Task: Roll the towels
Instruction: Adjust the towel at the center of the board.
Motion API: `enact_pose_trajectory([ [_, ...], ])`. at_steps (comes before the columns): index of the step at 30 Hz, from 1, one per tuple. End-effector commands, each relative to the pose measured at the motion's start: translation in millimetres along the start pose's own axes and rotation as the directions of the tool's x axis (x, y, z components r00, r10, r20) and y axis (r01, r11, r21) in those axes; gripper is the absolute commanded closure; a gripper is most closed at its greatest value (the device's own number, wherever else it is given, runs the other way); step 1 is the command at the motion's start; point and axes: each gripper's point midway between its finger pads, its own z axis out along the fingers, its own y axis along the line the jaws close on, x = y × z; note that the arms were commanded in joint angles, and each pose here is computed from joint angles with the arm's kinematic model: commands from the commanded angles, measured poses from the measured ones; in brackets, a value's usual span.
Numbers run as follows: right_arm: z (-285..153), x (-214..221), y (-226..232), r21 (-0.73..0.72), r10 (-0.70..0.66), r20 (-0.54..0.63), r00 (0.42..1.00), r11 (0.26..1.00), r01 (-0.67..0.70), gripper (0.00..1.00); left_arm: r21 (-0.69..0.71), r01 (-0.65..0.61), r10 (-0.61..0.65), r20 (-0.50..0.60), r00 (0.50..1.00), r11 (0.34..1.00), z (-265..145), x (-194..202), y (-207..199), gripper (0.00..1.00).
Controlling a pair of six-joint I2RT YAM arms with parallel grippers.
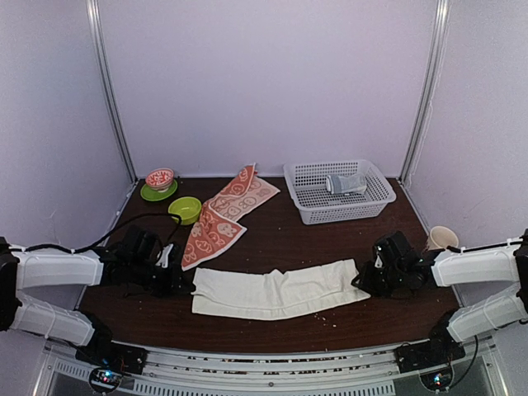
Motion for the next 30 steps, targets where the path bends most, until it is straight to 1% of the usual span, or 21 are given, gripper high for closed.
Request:
enact_pose_trajectory([
  [1,-5.9,-2.7,-0.1,-0.009,-0.007,0.019,1.0,1.0,0.007,0.85,0.021,-0.018,0.017,0.016,1.0,1.0,-2.5,-1.7,-5.7,1.0],
  [5,-16.8,-8.7,3.6,-0.021,-0.005,0.051,0.999,1.0,0.007,0.92,0.021,-0.019,0.019,0.022,1.0,1.0,-4.9,-2.6,-6.8,1.0],
  [7,-21.4,-11.0,5.2,-0.026,-0.005,0.063,0.998,1.0,0.006,0.99,0.019,-0.019,0.018,0.023,1.0,1.0,-6.1,-3.0,-7.1,1.0],
  [8,-23.5,-11.7,5.5,-0.026,-0.004,0.067,0.998,1.0,0.006,1.0,0.019,-0.02,0.02,0.023,1.0,1.0,-6.7,-3.1,-7.7,1.0],
  [12,-33.1,-15.7,8.1,-0.027,-0.014,0.085,0.996,1.0,0.017,1.0,0.022,-0.022,0.021,0.028,0.999,1.0,-11.7,-3.7,-11.1,1.0],
  [21,-57.7,-24.8,3.5,-0.012,-0.032,0.156,0.987,0.999,0.034,1.0,0.068,-0.037,0.033,0.06,0.998,0.997,-34.5,-7.1,-33.7,1.0],
  [30,-59.9,-21.2,-4.0,-0.012,-0.009,0.162,0.987,1.0,0.012,1.0,0.061,-0.027,0.025,0.036,0.999,0.998,-31.6,4.0,-33.0,1.0],
])
